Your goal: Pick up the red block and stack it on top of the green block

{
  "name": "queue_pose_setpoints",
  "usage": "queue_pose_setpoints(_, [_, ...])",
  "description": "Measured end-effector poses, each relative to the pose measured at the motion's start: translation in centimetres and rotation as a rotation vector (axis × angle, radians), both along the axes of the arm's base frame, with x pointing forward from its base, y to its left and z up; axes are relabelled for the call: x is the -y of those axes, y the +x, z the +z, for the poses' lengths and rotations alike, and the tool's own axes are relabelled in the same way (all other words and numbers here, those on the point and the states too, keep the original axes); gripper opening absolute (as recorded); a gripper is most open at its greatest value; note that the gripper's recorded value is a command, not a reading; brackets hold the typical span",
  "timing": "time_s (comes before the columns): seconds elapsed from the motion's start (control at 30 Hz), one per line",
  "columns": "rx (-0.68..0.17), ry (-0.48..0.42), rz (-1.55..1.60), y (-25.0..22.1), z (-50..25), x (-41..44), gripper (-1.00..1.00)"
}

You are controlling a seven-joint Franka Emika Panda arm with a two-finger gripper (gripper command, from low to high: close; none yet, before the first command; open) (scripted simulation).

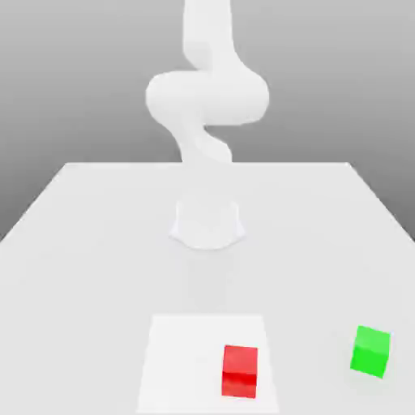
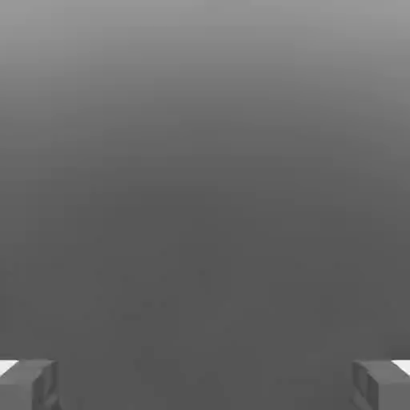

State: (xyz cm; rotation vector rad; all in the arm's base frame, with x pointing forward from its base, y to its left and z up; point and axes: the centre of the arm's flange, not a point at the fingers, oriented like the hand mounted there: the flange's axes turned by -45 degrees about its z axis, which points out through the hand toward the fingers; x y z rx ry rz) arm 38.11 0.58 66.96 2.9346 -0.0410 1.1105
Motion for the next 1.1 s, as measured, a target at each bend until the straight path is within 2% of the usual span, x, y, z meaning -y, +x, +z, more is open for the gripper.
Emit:
queue_pose_setpoints(0.2, [-0.186,-0.003,-0.031,6.5,-11.2,-1.1,0.00])
queue_pose_setpoints(0.4, [-0.368,0.003,-0.055,9.7,-23.2,-2.1,0.00])
queue_pose_setpoints(0.57, [-0.519,0.016,-0.070,9.9,-33.2,-2.9,0.00])
queue_pose_setpoints(0.77, [-0.696,0.042,-0.084,7.5,-44.5,-4.0,0.00])
queue_pose_setpoints(0.93, [-0.721,0.048,-0.088,7.0,-51.1,-4.2,0.00])
queue_pose_setpoints(0.97, [-0.722,0.048,-0.088,7.0,-52.0,-4.2,-1.00])
queue_pose_setpoints(1.1, [-0.721,0.048,-0.088,7.0,-52.0,-4.2,-1.00])
